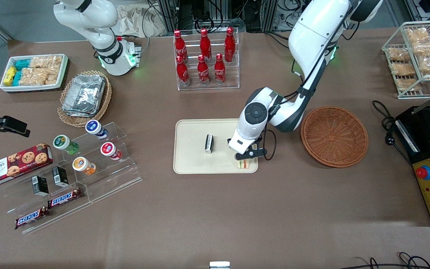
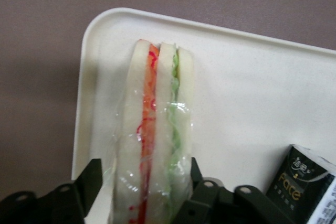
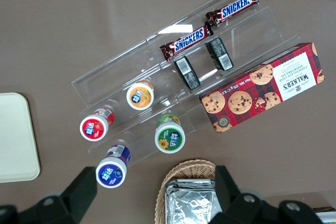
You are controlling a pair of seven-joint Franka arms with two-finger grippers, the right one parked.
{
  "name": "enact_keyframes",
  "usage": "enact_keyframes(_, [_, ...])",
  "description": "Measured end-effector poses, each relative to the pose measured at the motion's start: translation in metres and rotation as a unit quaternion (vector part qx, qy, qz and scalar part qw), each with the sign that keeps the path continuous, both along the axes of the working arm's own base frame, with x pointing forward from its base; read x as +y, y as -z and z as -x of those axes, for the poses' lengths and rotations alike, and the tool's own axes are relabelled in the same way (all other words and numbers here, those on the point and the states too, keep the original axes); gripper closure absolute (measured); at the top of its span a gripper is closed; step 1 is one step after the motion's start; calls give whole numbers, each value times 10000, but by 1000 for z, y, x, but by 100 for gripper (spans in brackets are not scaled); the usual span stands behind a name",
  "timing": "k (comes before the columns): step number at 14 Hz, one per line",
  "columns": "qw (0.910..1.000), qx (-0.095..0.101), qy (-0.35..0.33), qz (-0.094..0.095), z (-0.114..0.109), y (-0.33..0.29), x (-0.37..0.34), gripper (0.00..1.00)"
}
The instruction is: Place sandwich from basket to tray
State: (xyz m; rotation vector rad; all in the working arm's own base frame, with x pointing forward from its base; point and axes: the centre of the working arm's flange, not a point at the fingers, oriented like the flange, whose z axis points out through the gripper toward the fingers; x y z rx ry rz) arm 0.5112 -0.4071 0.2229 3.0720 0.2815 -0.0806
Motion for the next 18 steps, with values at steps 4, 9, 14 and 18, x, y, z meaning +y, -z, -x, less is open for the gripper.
enact_keyframes(4, [9994,212,-45,-255,-28,-93,16,0])
enact_keyframes(9, [9968,-185,779,-79,-94,-248,98,0])
enact_keyframes(14, [9939,-143,1060,-280,-109,-311,210,0])
enact_keyframes(18, [9940,-104,955,-524,-68,-373,245,0])
